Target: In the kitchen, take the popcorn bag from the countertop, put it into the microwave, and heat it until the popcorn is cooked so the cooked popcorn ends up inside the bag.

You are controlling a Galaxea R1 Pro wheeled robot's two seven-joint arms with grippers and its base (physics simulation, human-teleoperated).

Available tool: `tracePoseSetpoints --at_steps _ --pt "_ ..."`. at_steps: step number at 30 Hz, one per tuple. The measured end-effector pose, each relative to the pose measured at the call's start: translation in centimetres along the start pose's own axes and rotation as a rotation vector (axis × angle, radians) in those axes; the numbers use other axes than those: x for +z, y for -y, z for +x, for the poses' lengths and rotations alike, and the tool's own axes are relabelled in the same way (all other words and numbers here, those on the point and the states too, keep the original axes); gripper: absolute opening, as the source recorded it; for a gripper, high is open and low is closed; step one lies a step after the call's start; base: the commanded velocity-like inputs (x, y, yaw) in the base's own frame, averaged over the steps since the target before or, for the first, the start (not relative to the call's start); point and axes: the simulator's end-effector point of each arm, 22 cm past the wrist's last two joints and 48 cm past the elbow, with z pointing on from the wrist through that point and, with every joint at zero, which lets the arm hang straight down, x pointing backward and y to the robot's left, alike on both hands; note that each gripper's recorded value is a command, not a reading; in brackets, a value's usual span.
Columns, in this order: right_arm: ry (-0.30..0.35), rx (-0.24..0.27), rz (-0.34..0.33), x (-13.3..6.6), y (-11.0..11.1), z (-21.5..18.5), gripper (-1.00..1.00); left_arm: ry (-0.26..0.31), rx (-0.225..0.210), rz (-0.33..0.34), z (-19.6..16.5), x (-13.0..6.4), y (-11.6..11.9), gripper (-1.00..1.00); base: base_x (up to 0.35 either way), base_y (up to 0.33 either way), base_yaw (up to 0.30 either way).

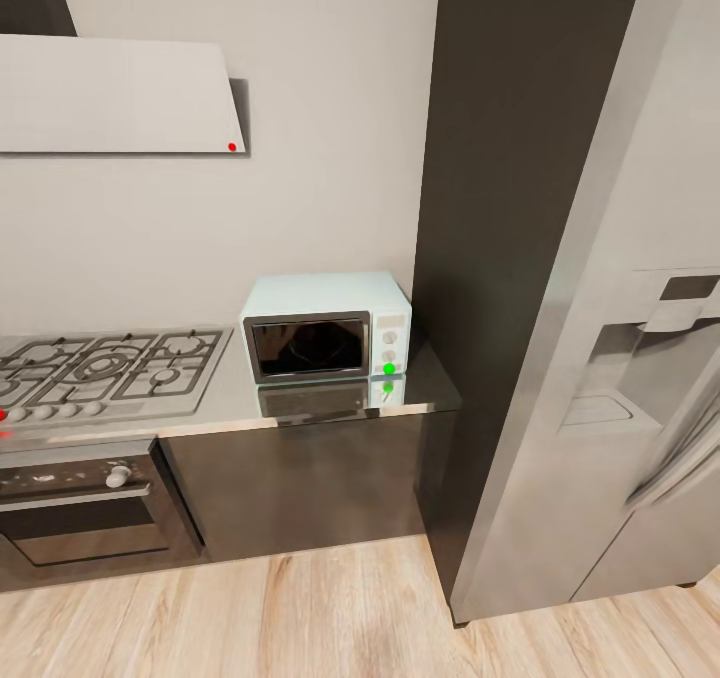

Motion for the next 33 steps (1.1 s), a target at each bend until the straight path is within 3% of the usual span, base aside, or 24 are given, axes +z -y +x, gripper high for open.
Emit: tracePoseSetpoints --at_steps 33 --pt "0.000 0.000 0.000 0.00 0.01 -0.01 1.00 0.000 0.000 0.000 0.00 0.00 0.00 1.00 0.000 0.000 0.000"
